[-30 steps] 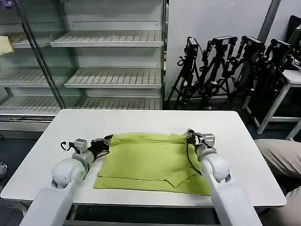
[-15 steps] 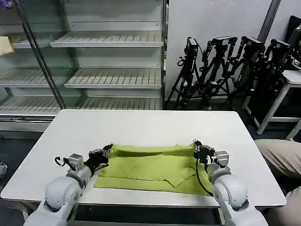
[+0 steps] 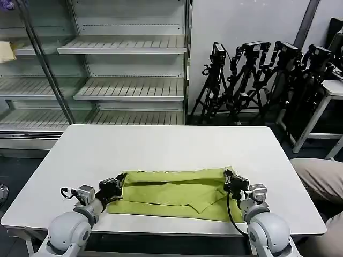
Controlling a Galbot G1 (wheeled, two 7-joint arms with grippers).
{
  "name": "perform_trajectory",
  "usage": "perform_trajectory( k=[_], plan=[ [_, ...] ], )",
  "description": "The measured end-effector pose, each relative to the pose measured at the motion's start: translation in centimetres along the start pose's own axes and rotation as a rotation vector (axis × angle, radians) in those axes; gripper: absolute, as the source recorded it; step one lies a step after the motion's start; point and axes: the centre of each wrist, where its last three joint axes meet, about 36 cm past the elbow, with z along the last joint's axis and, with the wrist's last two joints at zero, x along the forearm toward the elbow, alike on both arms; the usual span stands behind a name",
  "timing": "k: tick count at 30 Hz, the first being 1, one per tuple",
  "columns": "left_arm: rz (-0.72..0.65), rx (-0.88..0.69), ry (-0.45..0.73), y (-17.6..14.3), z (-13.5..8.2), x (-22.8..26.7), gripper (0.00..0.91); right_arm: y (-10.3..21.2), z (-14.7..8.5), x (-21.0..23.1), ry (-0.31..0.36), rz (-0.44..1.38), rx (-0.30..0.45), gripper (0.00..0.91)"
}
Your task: Fold and organize the clothes.
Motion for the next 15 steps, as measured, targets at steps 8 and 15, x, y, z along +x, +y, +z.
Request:
perform_trajectory(
  k=[8, 15],
  plan=[
    [0.008, -0.012, 0.0, -0.4, -0.1, 0.6, 0.01, 0.2, -0.4, 0.5, -0.014, -0.001, 0.007, 0.0],
    [0.002, -0.023, -0.001, -0.2, -0.3, 0.9, 0.01, 0.1, -0.5, 1.1, -0.018, 0.004, 0.014, 0.0]
  ],
)
